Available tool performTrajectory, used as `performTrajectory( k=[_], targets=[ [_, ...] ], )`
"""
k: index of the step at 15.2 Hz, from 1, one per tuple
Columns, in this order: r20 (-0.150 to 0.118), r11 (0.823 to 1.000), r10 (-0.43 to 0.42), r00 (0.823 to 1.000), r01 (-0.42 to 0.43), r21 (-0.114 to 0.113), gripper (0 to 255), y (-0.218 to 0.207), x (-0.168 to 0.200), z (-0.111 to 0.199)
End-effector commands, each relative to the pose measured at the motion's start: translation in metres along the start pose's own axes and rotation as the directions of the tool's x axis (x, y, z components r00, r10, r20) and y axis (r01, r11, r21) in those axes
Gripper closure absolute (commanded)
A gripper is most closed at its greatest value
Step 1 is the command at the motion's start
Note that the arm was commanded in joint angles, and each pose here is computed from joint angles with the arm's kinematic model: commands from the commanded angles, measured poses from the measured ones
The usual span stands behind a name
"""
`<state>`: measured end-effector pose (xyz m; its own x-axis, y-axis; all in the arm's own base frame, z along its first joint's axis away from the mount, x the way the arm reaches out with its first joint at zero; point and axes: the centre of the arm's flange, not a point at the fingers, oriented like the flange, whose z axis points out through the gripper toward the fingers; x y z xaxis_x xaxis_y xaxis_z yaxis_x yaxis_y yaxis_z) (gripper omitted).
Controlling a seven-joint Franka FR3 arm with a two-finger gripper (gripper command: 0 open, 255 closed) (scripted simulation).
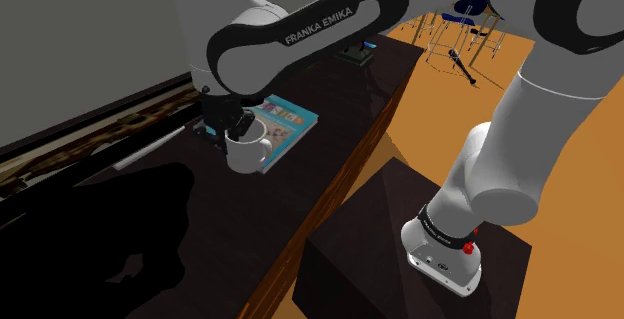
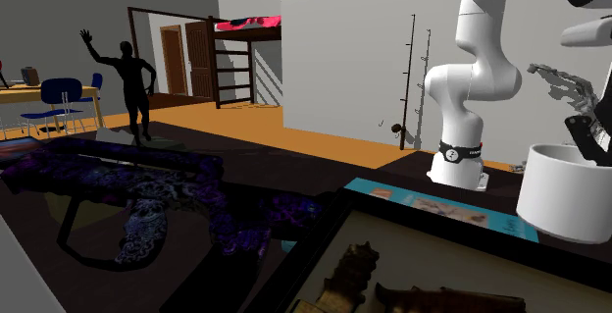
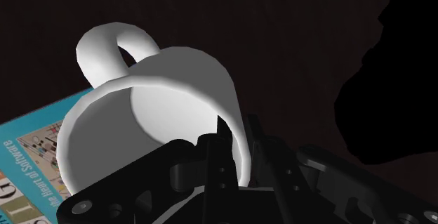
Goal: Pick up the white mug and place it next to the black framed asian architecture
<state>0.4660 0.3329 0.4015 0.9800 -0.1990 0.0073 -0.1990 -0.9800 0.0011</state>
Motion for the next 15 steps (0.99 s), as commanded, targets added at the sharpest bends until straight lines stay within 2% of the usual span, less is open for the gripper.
performTrajectory(
  k=[1, 7, 14, 15],
  targets=[
    [-0.001, 1.0, 0.0, 1.0, 0.0, 0.001, 255, -0.001, -0.001, 0.011],
    [-0.001, 1.0, 0.0, 1.0, 0.0, 0.001, 255, -0.001, -0.001, 0.042],
    [-0.001, 1.0, 0.0, 1.0, 0.0, 0.001, 255, -0.001, -0.001, 0.042],
    [0.0, 1.0, 0.0, 1.0, 0.0, 0.001, 0, -0.001, 0.0, 0.043]
  ],
)
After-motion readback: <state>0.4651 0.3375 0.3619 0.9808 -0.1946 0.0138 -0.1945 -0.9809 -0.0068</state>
